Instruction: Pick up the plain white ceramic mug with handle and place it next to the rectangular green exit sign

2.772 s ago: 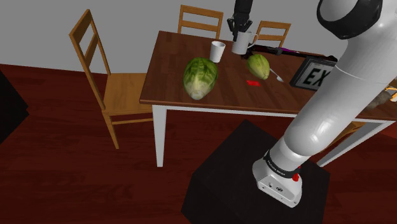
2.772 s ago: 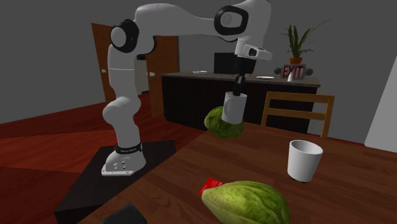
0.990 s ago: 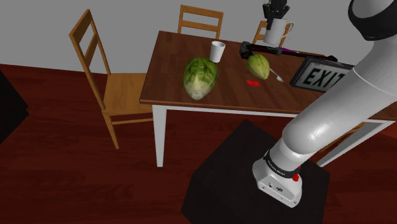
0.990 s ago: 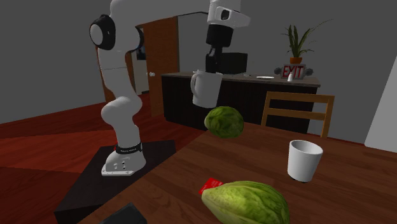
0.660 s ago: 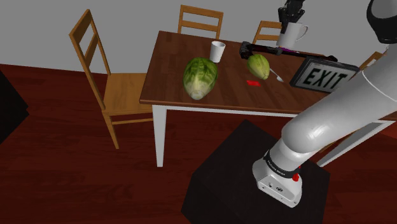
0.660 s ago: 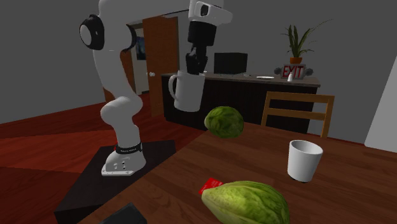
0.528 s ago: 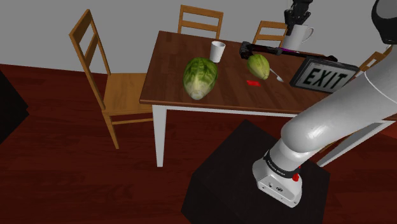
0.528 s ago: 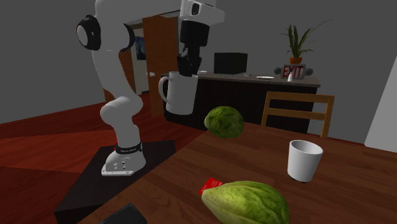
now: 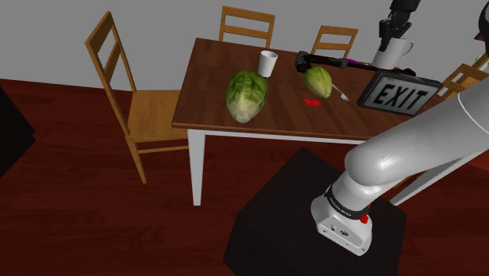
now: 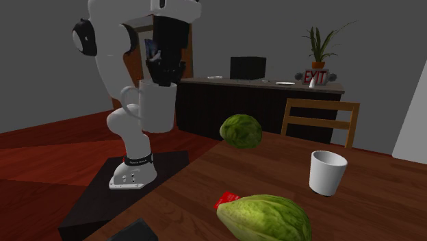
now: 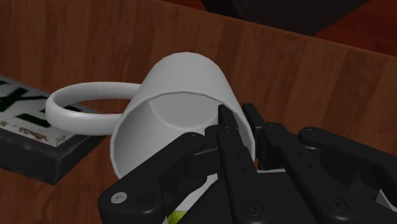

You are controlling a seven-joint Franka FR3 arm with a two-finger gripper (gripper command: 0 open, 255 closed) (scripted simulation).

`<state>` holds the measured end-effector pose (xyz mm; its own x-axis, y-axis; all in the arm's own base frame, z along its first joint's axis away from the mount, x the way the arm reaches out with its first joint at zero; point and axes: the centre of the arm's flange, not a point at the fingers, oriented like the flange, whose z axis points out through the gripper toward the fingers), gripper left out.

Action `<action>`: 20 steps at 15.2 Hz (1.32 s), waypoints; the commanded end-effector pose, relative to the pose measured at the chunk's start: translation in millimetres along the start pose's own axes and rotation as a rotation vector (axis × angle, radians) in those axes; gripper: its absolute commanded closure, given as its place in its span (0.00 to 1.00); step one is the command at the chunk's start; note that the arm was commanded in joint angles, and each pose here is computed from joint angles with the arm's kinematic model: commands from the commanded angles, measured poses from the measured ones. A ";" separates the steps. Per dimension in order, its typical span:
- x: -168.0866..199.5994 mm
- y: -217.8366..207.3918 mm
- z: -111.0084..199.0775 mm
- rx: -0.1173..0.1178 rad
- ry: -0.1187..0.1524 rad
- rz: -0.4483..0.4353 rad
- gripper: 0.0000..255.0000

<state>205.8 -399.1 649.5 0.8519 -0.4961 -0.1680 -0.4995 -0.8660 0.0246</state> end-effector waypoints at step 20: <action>-63.7 108.8 68.9 0.000 0.000 -0.001 1.00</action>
<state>86.6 -457.9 601.4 0.8520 -0.4956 -0.1687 -0.4990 -0.8662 0.0243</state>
